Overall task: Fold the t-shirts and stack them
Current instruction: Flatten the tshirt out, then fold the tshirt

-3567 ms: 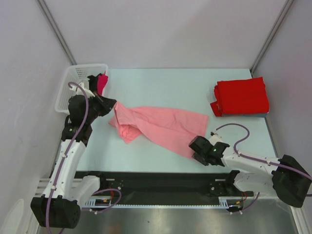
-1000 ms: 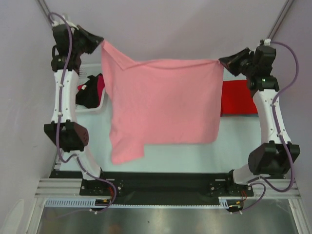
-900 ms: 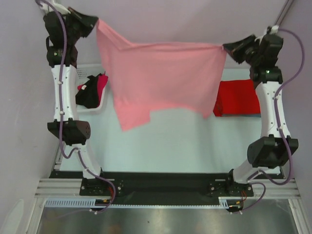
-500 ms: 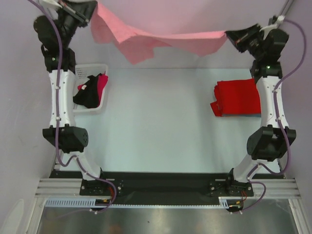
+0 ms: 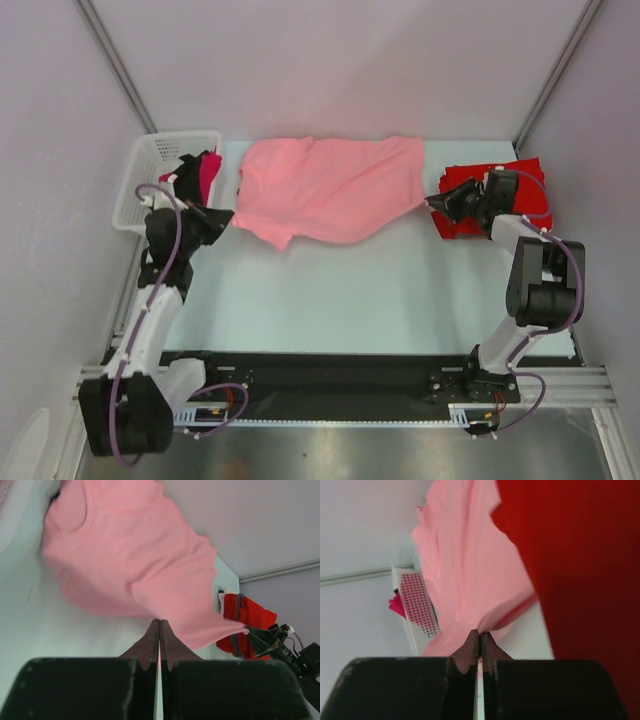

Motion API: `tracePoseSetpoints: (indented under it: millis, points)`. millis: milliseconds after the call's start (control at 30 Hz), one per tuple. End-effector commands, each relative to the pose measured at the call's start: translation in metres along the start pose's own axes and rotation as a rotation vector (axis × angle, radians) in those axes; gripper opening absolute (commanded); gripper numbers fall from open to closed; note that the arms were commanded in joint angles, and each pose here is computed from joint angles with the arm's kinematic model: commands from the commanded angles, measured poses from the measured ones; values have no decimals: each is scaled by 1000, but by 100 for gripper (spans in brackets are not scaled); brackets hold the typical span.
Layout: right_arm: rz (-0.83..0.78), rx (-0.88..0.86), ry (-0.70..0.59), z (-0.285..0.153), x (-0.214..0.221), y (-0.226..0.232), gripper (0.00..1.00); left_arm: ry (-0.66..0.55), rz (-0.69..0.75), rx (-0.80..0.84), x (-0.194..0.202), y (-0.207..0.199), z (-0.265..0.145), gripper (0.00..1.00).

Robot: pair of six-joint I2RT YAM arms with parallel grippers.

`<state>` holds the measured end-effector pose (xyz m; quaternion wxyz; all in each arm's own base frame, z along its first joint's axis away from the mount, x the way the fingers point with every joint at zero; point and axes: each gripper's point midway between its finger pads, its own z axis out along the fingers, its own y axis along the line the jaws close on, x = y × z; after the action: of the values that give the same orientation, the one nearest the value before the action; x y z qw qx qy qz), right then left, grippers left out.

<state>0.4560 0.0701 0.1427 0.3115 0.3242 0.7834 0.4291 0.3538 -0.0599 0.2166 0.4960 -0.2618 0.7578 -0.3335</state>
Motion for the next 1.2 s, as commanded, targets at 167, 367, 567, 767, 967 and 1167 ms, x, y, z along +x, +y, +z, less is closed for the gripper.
tracePoseSetpoints:
  millis: [167,367,567,767,967,1167]
  points:
    - [-163,51,-23,-39,41,-31,0,-48,27,23,39,28,-42,1]
    - [-213,140,9,-71,83,-64,0,-8,52,-27,62,42,-69,0]
    - [-254,265,27,-115,119,-102,0,-34,113,-42,64,40,-103,0]
    - [-218,323,-10,-140,135,-125,0,0,11,-32,85,48,-105,0]
    - [-184,332,-24,-144,142,-133,0,51,-44,-62,103,65,-96,0]
    - [-202,327,-10,-135,140,-131,0,41,-48,-83,101,75,-82,0]
